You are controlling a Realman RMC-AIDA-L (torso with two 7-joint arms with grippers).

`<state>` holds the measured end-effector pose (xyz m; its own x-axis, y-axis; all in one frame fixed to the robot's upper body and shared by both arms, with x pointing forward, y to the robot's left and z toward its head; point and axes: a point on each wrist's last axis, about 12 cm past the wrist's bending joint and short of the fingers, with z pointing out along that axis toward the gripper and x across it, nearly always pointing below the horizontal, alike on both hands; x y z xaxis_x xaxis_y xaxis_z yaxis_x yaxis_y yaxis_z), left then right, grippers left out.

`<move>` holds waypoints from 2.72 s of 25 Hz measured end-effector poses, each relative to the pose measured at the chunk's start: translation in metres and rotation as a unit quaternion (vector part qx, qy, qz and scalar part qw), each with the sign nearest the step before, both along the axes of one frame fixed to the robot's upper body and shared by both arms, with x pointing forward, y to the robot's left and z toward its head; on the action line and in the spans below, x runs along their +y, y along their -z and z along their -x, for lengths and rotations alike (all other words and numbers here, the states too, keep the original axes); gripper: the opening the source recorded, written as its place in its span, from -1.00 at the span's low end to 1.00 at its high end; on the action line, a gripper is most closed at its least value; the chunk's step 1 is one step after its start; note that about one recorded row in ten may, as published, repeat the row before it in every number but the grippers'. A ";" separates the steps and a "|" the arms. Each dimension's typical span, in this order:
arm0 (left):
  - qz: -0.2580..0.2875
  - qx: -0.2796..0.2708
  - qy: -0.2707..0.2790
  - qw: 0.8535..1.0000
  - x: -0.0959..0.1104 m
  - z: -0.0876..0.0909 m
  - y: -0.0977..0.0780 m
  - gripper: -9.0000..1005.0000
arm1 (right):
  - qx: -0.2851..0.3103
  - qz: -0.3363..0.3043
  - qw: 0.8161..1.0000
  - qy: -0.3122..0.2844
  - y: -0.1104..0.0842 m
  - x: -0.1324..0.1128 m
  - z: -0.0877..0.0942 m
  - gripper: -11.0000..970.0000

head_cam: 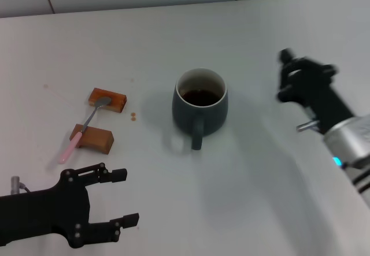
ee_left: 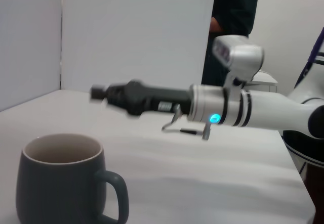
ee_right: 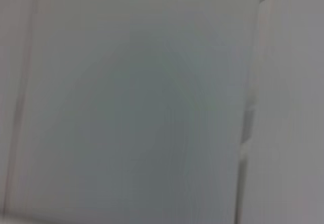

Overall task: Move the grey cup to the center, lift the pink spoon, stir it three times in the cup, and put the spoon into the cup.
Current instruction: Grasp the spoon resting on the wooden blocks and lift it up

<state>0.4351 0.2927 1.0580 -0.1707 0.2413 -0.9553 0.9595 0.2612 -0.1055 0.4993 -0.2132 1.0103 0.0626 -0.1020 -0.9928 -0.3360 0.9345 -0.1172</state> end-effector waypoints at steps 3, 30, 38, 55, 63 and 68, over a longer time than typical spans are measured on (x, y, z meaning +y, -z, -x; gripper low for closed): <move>0.003 -0.003 -0.003 1.000 0.000 0.000 0.000 0.57 | -0.042 -0.038 0.998 -0.021 -0.008 -0.020 0.009 -0.95; 0.180 0.044 -0.129 0.974 0.003 -0.001 -0.001 0.57 | 0.194 -0.068 0.886 -0.416 -0.050 -0.095 0.044 -0.12; 0.338 0.173 -0.276 0.883 0.016 0.020 0.025 0.57 | 0.200 -0.052 0.889 -0.408 -0.049 -0.096 0.039 0.54; 0.360 0.267 -0.398 0.800 0.026 0.050 0.059 0.57 | 0.209 -0.028 0.887 -0.412 -0.049 -0.096 0.034 0.68; 0.362 0.276 -0.406 0.792 0.027 0.051 0.062 0.57 | 0.218 -0.013 0.883 -0.416 -0.048 -0.093 0.031 0.68; 0.359 0.299 -0.424 0.776 0.027 0.056 0.068 0.57 | 0.221 -0.009 0.881 -0.418 -0.047 -0.091 0.030 0.68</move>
